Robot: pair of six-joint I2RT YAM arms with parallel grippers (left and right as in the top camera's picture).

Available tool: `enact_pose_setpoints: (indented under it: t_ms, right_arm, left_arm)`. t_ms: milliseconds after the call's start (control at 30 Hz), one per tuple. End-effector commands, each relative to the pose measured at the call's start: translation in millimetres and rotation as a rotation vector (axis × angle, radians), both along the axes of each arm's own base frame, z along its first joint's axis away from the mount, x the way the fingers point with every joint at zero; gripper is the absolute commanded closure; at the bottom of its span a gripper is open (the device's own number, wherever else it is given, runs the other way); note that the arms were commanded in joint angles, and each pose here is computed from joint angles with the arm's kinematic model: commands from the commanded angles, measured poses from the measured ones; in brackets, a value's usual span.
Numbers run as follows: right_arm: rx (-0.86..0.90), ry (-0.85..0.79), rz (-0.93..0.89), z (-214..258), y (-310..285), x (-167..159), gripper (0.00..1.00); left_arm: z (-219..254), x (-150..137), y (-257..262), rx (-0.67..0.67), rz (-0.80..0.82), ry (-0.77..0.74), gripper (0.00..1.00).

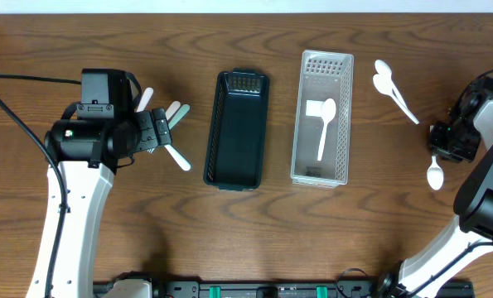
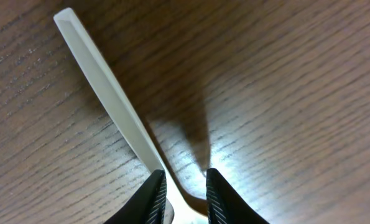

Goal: Pack container
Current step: 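Carry the spoon left and release it into the clear tray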

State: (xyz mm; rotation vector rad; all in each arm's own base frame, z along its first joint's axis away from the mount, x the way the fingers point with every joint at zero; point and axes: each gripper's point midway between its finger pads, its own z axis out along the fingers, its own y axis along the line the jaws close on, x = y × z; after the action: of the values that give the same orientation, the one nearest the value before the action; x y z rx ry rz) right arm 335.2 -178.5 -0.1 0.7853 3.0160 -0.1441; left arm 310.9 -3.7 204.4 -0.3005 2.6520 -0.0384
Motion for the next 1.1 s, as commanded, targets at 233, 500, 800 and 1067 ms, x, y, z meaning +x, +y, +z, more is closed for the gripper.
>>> enact_pose_setpoints:
  t_ms: [233, 500, 800, 1067]
  right_arm:
    - [0.013, 0.035, -0.010, -31, 12, -21, 0.55]
    - [0.024, 0.027, -0.010, -31, 13, -20, 0.75]
    - [0.097, -0.012, -0.010, -30, 26, -13, 0.98]
    - [0.222, -0.250, -0.022, 40, 49, 28, 0.98]
  left_arm:
    - [7, 3, 4, 0.017, 0.006, -0.018, 0.02]
    - [7, 3, 4, 0.017, 0.006, -0.018, 0.02]
    - [7, 3, 4, 0.017, 0.006, -0.018, 0.02]
    - [7, 3, 4, 0.017, 0.006, -0.018, 0.02]
